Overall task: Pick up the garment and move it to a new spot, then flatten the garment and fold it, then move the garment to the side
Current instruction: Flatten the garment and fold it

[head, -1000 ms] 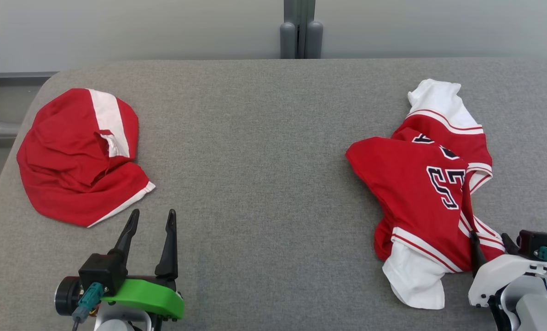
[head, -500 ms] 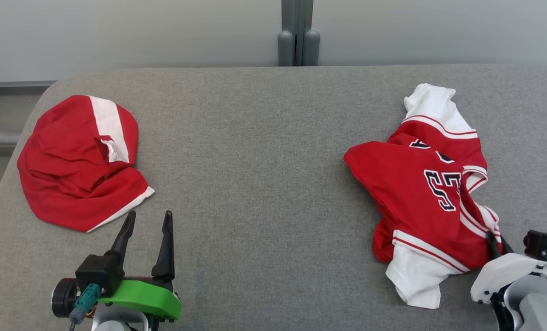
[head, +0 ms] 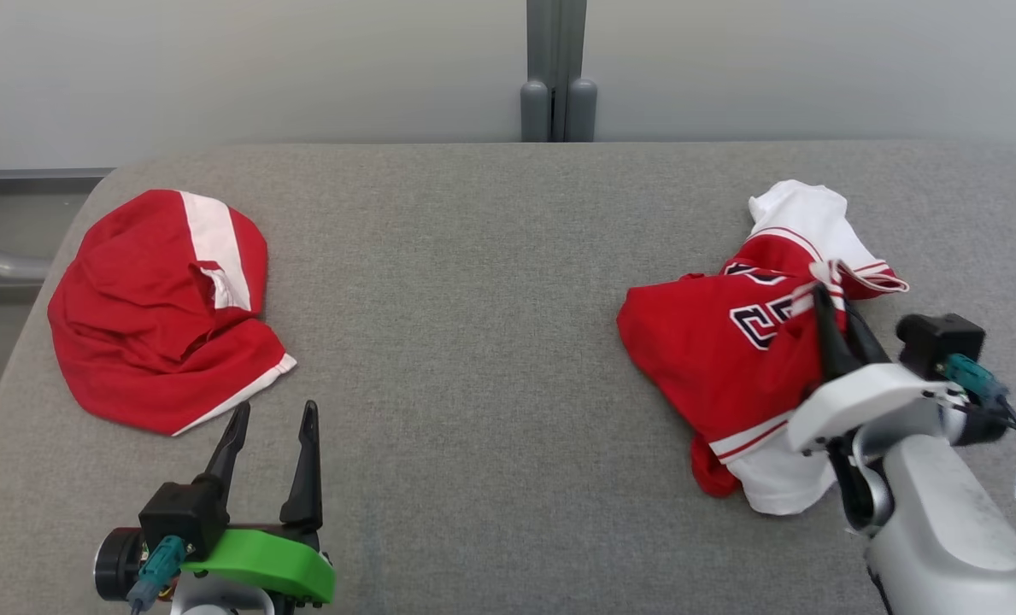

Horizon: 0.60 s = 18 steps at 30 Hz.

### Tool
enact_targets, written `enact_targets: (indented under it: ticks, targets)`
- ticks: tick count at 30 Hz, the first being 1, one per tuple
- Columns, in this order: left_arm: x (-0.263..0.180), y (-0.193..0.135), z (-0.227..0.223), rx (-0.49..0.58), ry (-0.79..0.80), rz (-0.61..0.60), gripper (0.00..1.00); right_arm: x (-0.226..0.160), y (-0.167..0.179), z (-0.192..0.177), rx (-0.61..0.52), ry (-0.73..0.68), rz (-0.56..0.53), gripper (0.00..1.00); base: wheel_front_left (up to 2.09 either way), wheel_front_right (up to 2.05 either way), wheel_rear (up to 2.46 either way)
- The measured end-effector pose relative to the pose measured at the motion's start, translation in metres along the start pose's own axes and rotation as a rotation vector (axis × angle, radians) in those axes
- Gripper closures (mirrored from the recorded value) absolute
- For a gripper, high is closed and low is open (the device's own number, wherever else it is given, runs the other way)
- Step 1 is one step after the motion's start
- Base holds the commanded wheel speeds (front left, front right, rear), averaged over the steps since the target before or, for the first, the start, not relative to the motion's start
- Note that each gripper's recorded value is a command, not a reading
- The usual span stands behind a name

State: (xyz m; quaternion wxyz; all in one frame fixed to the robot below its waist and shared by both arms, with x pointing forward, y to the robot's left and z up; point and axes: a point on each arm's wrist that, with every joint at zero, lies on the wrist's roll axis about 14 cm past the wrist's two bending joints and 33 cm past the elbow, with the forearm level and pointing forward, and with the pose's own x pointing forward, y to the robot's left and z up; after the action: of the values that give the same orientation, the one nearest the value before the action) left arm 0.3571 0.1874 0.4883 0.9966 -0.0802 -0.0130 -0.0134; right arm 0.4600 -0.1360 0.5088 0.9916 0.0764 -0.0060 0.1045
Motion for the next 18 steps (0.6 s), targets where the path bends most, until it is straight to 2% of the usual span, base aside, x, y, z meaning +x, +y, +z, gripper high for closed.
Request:
enact_targets:
  ticks: [4, 8, 18]
  targets:
    - [-0.004, 0.005, 0.001, -0.001, -0.004, 0.017, 0.0, 0.016, 0.062, 0.014, 0.023, -0.028, 0.15, 1.0, 0.0, 0.0, 0.0]
    - [-0.009, 0.01, 0.002, -0.003, -0.006, 0.035, 0.0, 0.025, 0.111, 0.015, 0.047, -0.017, 0.269, 1.0, 0.0, 0.0, 0.0]
    - [-0.02, 0.027, 0.002, -0.018, -0.004, 0.099, 0.0, 0.016, 0.223, -0.021, 0.11, 0.119, 0.582, 1.0, 0.0, 0.0, 0.0]
